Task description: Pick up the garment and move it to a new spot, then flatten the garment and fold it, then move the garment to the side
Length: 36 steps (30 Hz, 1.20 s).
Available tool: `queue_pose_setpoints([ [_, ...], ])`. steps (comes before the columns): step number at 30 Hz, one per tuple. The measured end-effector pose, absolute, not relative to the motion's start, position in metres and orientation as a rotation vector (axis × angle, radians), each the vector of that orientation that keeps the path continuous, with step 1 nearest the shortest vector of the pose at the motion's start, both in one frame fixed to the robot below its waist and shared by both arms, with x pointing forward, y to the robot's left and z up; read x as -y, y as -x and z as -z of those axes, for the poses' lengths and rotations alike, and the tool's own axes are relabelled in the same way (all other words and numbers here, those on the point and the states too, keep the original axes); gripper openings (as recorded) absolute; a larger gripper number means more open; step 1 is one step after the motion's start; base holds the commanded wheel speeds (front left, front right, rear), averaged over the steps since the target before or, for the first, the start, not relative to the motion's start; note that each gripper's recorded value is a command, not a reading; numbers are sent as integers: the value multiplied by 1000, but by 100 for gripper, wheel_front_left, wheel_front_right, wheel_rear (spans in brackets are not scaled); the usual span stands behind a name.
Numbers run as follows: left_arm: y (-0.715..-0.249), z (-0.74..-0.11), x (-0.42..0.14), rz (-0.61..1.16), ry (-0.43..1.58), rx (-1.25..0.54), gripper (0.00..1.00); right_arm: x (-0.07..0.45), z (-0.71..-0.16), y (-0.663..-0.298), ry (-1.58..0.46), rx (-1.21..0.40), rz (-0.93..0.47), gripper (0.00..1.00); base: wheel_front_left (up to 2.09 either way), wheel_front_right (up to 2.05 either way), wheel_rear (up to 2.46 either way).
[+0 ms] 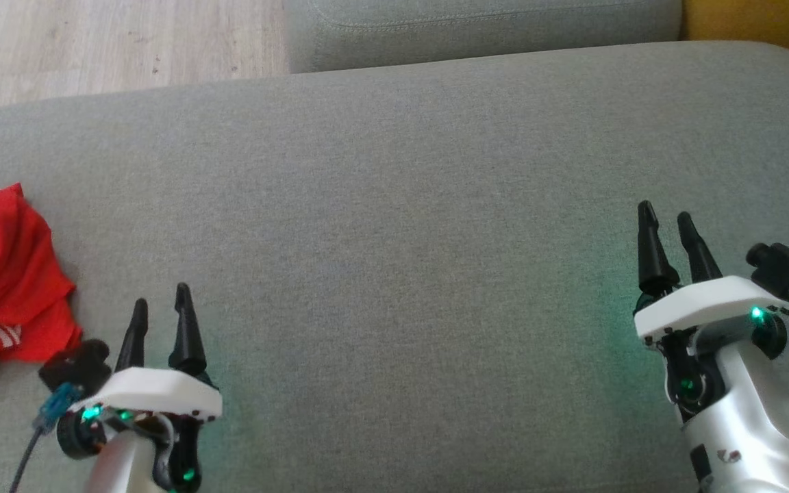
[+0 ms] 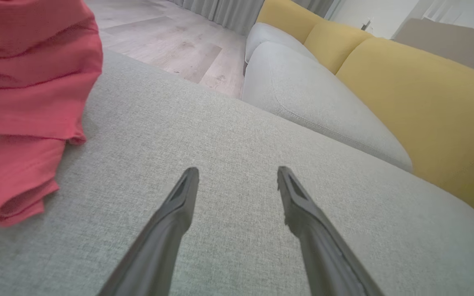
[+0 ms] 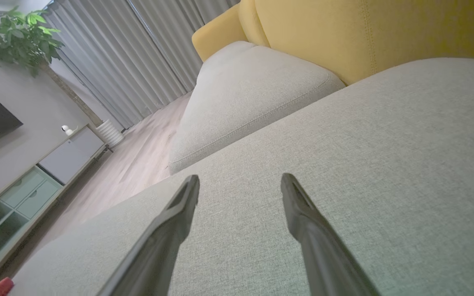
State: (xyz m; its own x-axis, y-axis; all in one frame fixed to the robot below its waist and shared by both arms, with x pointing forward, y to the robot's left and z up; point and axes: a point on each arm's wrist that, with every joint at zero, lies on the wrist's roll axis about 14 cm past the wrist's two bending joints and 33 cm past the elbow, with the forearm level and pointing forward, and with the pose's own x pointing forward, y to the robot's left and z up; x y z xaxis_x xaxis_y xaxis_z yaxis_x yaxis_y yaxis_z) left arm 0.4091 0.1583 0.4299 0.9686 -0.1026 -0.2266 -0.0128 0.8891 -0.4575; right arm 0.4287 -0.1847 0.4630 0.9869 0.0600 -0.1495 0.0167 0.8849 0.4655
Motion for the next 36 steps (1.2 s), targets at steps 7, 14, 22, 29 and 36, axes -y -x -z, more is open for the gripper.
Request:
queue_pose_setpoints([
  [7, -414, -432, -154, 73, 367, -236, 100, 180, -463, -431, -384, -159, -52, 100, 0, 0, 0],
  [14, -414, -430, -152, 88, 282, -234, 100, 179, -459, -430, -295, -161, -68, 100, 0, 0, 0],
  [22, -412, -427, -152, 103, 195, -231, 100, 174, -458, -432, -186, -158, -96, 100, 0, 0, 0],
  [29, -411, -423, -152, 107, 124, -232, 100, 174, -447, -428, -113, -184, -101, 100, 0, 0, 0],
  [36, -414, -425, -157, 86, 83, -211, 100, 179, -450, -431, -53, -174, -93, 100, 0, 0, 0],
])
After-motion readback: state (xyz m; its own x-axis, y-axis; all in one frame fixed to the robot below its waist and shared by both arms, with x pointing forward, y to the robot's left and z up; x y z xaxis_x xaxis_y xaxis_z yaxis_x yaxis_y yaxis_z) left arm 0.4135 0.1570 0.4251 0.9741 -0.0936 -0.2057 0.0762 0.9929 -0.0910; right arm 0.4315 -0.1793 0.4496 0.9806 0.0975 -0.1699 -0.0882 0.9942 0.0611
